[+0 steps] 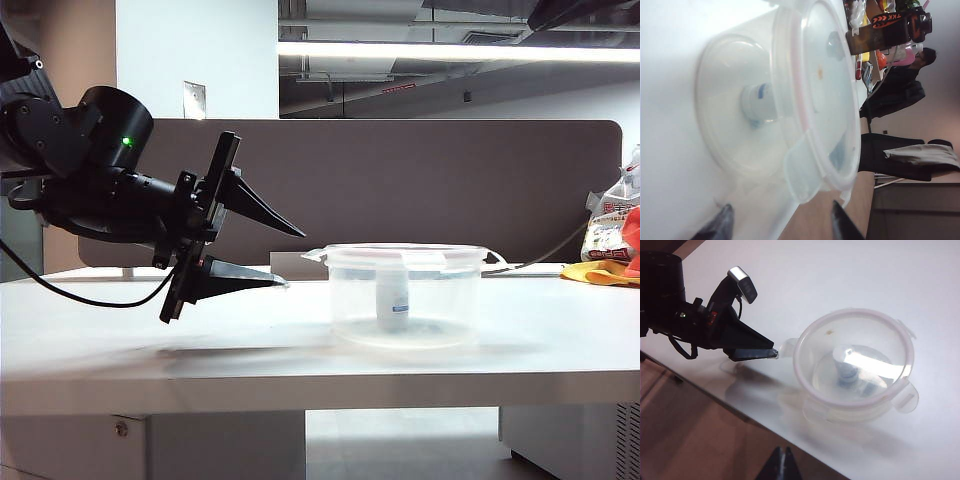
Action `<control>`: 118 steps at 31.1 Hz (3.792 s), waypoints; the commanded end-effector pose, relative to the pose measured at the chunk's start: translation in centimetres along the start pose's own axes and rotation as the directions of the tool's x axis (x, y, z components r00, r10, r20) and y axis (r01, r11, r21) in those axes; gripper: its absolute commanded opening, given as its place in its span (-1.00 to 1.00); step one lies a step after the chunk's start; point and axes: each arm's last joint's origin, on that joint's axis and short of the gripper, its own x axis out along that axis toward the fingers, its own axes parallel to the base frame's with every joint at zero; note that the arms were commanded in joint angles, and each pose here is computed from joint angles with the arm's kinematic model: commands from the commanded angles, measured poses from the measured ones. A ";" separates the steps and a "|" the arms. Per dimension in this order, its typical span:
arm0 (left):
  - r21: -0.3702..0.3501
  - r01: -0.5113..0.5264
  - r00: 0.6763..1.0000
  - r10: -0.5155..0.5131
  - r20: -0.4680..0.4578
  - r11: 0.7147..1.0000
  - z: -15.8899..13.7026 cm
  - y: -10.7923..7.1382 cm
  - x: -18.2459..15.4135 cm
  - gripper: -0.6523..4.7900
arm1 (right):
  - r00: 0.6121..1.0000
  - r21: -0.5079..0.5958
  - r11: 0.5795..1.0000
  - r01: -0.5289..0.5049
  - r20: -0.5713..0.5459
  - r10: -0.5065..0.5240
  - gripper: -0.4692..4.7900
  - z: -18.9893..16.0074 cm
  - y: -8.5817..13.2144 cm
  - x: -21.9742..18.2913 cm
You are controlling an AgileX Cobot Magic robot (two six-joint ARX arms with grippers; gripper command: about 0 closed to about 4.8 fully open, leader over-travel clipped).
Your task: Remove the lid of the round box, pick up the small white medicine bottle inside, and place it on the table.
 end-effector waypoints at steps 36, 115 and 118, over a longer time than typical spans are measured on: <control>0.036 0.069 0.996 -0.067 -0.052 0.997 1.2 -1.4 3.2 -0.34 | 1.000 -0.013 1.000 -0.013 0.015 0.013 -0.85 0.2 0.1 -0.1; 0.191 0.281 0.959 -0.267 -0.096 0.941 5.0 -6.9 2.3 -0.77 | 1.000 -0.024 1.000 -0.008 -0.025 0.007 -0.85 -0.2 0.0 -0.1; 0.215 0.292 0.956 -0.280 -0.085 0.932 5.8 -7.9 2.3 -0.77 | 0.999 -0.022 1.000 -0.007 -0.032 0.006 -0.85 -0.2 0.0 0.0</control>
